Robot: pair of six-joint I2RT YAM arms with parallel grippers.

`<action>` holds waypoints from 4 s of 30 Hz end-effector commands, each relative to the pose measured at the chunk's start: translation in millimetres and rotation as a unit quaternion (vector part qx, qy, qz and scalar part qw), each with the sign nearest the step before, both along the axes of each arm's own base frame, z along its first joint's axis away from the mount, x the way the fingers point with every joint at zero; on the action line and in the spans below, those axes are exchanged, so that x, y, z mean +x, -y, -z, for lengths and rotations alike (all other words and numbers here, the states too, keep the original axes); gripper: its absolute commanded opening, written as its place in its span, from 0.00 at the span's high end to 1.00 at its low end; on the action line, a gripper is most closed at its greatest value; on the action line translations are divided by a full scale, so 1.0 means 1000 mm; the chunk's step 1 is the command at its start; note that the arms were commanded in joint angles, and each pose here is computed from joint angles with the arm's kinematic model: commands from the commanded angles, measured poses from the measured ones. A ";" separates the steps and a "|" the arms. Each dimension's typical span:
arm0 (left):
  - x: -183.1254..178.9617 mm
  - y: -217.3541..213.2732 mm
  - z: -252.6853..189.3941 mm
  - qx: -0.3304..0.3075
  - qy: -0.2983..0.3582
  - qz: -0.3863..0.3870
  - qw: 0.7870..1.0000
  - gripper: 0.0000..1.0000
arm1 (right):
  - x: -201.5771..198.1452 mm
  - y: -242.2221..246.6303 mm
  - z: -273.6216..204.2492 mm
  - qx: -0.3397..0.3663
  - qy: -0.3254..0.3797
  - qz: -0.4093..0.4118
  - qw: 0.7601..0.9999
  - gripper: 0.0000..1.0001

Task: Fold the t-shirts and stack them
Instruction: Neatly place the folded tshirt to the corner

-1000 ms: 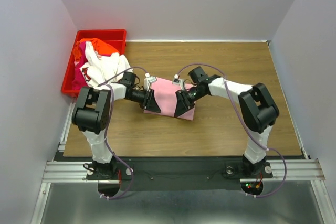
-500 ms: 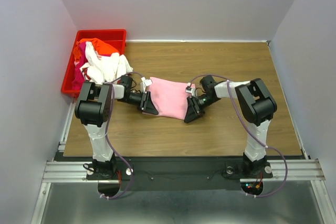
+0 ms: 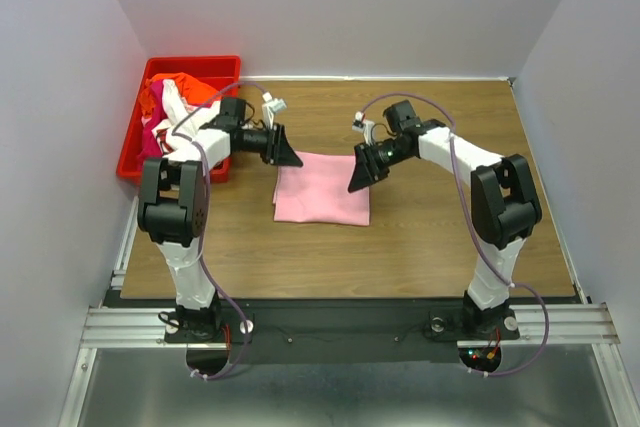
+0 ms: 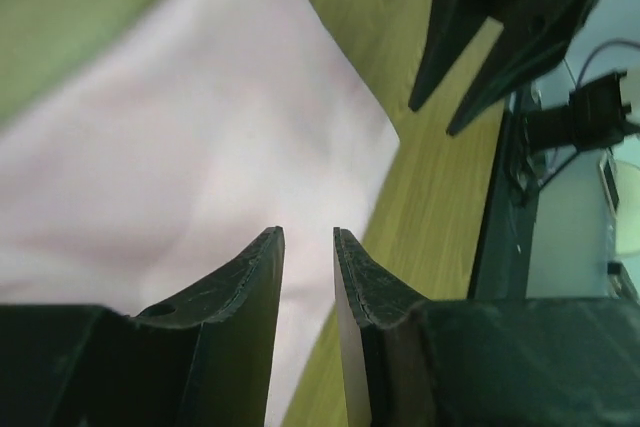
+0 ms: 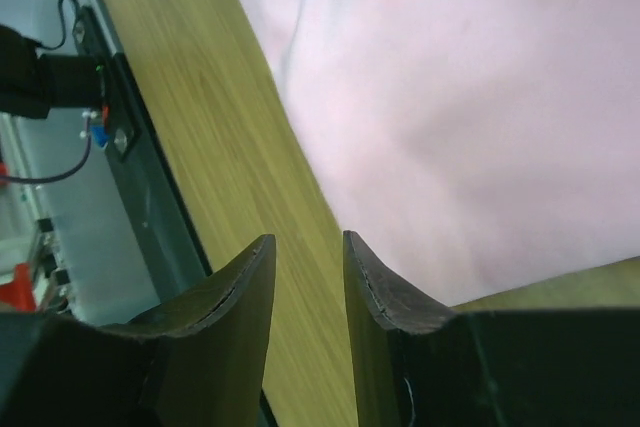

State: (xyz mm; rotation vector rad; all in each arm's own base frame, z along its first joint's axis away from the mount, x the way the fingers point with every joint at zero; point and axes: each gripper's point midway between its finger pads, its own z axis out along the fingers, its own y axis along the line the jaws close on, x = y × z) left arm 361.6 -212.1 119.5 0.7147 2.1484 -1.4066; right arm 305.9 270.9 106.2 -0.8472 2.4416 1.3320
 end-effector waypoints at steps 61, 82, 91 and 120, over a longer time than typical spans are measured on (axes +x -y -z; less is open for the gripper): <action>0.027 -0.114 -0.186 0.185 0.287 -0.357 0.870 0.01 | 0.078 0.006 0.067 -0.384 0.227 0.200 0.872 0.13; 0.038 -0.108 -0.174 0.188 0.281 -0.336 0.879 0.01 | 0.099 0.278 0.107 -0.449 0.163 0.137 0.868 0.12; 0.043 -0.107 -0.165 0.192 0.277 -0.331 0.881 0.01 | 0.131 0.345 0.123 -0.452 0.171 0.129 0.866 0.11; 0.044 -0.100 -0.164 0.178 0.272 -0.320 0.890 0.01 | 0.183 0.351 -0.014 -0.343 0.231 0.317 0.853 0.04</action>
